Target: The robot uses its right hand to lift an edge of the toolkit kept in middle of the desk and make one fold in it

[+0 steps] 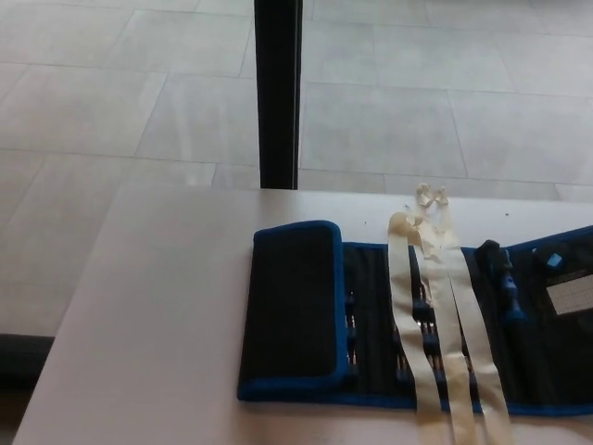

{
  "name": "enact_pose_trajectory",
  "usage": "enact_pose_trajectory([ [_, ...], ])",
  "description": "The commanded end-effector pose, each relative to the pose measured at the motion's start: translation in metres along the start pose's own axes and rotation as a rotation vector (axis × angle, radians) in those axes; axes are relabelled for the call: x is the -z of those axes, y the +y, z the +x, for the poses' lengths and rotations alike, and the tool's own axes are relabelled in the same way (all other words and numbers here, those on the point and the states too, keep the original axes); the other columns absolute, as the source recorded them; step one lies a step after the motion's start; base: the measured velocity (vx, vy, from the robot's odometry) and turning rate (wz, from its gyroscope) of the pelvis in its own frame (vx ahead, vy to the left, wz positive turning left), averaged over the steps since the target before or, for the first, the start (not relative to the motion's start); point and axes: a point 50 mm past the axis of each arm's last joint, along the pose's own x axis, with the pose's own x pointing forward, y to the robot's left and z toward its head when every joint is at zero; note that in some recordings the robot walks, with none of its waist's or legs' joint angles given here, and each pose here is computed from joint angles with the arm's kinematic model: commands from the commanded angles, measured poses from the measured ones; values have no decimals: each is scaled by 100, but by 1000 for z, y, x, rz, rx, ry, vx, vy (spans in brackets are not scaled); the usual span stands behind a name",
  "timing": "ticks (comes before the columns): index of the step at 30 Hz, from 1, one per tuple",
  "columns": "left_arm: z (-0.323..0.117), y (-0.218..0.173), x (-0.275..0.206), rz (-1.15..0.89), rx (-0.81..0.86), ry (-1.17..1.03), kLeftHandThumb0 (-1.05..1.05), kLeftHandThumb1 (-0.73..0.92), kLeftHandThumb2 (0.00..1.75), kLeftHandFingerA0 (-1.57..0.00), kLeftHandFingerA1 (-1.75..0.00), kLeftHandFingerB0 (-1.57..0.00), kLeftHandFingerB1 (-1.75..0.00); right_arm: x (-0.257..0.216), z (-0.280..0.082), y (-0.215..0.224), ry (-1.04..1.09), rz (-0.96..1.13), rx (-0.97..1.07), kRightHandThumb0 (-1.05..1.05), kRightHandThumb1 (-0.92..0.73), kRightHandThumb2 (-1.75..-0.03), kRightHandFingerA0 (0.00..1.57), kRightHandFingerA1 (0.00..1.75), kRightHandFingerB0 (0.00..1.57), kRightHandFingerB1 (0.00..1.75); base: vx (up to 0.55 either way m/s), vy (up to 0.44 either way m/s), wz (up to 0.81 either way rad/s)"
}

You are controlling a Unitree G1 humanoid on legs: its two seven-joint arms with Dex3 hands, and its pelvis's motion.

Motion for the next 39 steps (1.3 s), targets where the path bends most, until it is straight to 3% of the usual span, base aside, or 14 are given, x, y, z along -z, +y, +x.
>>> enact_pose_trajectory([
  [1,1,7,-3,-58,6,14,-50,62,59,-64,-64,-54,-55,-8,0,-15,-45,194,34,-61,-71,-61,43,98,21,67,0,0,0],
  [4,1,11,-2,-49,-28,33,-50,68,60,-62,-64,-47,-53,-16,1,-35,-49,460,185,-62,-75,-62,37,101,22,75,0,0,0],
  [5,0,14,-3,-32,-38,36,-50,70,61,-60,-63,-44,-52,-19,2,-40,-53,678,247,-64,-55,-96,45,84,26,67,0,0,0],
  [6,1,15,-4,-35,-46,34,-50,71,61,-58,-63,-46,-53,-22,2,-44,-47,745,270,-61,-76,-58,26,101,10,76,0,0,0],
  [7,1,15,-6,-31,-48,32,-50,72,62,-59,-62,-46,-51,-29,2,-50,-39,798,323,-67,-72,-67,73,157,0,65,0,0,0],
  [10,1,14,-9,-30,-40,23,-49,72,62,-59,-59,-48,-50,-44,2,-61,-46,908,418,-66,-79,-66,74,148,0,52,0,0,0],
  [11,1,15,-7,-45,-37,29,-49,71,61,-59,-60,-48,-51,-51,2,-64,-59,951,444,-77,-60,-99,62,117,1,42,0,0,0],
  [13,1,14,-6,-50,-25,30,-48,70,61,-59,-62,-50,-53,-78,2,-73,-129,1050,426,-70,-67,-99,39,90,0,56,0,0,0],
  [15,1,13,-7,-45,-31,31,-48,70,61,-59,-64,-47,-53,-98,1,-75,-195,1130,394,-67,-83,-64,3,99,3,88,0,0,0],
  [18,1,14,-7,-37,-26,26,-48,72,62,-59,-63,-44,-52,-139,-2,-76,-285,1206,326,-68,-86,-61,22,104,10,78,0,0,0],
  [23,1,15,-6,-50,-35,33,-49,71,61,-60,-65,-48,-53,-185,-9,-66,-385,1079,248,-71,-84,-65,51,97,6,68,0,0,0],
  [25,1,15,-6,-45,-28,33,-49,72,61,-61,-66,-46,-52,-205,-13,-48,-487,1035,89,-81,-60,-101,56,82,17,65,0,0,0],
  [27,1,16,-6,-53,-28,30,-49,71,61,-61,-66,-46,-53,-214,-19,-29,-534,935,-39,-81,-71,-62,63,78,33,68,0,0,4],
  [39,1,13,-3,-53,-21,46,-47,73,62,-61,-64,-45,-51,-167,-48,76,-356,410,-525,-61,-70,-90,24,49,11,41,0,0,1],
])
